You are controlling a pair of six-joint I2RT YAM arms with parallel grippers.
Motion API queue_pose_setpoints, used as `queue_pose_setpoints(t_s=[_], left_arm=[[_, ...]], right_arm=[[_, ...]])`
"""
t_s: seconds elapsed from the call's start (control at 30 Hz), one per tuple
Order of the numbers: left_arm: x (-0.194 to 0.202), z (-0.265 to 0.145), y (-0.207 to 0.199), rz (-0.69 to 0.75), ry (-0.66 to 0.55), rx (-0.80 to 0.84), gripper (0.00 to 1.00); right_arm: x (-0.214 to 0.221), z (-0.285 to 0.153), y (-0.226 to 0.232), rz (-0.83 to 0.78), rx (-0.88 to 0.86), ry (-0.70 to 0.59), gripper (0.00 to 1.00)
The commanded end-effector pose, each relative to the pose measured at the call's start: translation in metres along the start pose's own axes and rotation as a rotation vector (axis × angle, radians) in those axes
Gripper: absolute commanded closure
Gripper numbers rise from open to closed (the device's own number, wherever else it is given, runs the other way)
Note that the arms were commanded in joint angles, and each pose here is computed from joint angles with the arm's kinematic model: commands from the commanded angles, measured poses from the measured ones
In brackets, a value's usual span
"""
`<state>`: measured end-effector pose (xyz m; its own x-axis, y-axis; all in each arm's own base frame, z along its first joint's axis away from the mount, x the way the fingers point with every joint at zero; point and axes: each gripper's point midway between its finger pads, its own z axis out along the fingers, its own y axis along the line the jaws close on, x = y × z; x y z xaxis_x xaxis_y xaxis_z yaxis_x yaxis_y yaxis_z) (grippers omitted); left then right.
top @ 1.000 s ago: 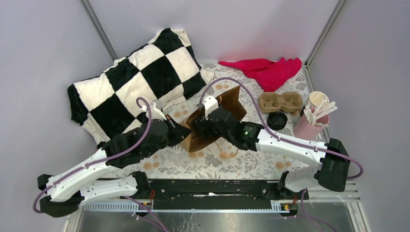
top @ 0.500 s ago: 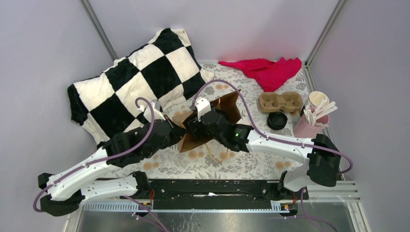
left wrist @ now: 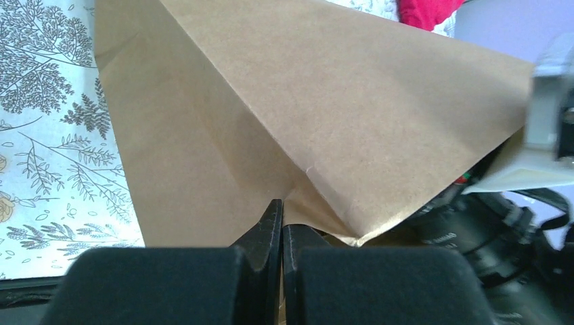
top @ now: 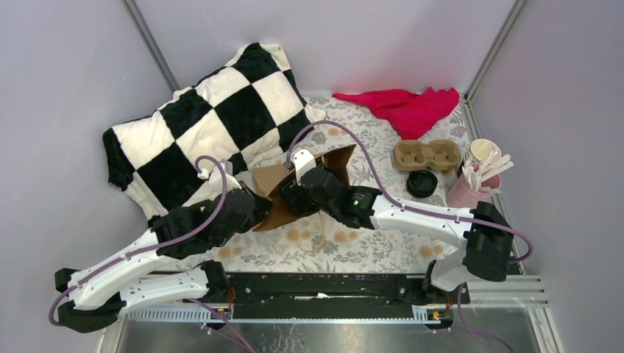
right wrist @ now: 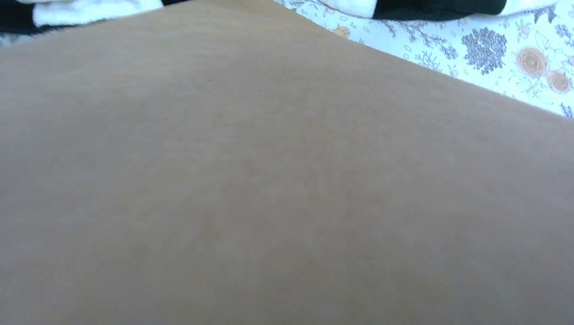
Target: Pack the takeout coffee
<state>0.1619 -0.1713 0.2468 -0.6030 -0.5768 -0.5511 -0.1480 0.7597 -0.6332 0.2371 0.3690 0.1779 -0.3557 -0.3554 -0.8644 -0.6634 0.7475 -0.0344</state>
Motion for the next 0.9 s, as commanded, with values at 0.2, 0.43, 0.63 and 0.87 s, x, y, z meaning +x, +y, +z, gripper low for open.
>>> queue_pose_setpoints(t_s=[0.2, 0.43, 0.63, 0.87], left_arm=[[0.015, -0.004, 0.031, -0.007, 0.056, -0.045, 1.00], [0.010, -0.005, 0.031, -0.045, 0.032, -0.040, 1.00], [0.003, -0.006, 0.024, -0.023, 0.010, -0.044, 1.00], [-0.007, -0.012, 0.024, -0.044, -0.007, -0.099, 1.00]], right_arm=[[-0.036, -0.002, 0.012, -0.236, -0.101, -0.069, 0.25], [-0.044, 0.002, 0.018, -0.405, -0.152, -0.094, 0.26], [-0.040, 0.011, 0.025, -0.519, -0.192, -0.120, 0.25], [-0.048, 0.018, 0.025, -0.619, -0.175, -0.208, 0.24]])
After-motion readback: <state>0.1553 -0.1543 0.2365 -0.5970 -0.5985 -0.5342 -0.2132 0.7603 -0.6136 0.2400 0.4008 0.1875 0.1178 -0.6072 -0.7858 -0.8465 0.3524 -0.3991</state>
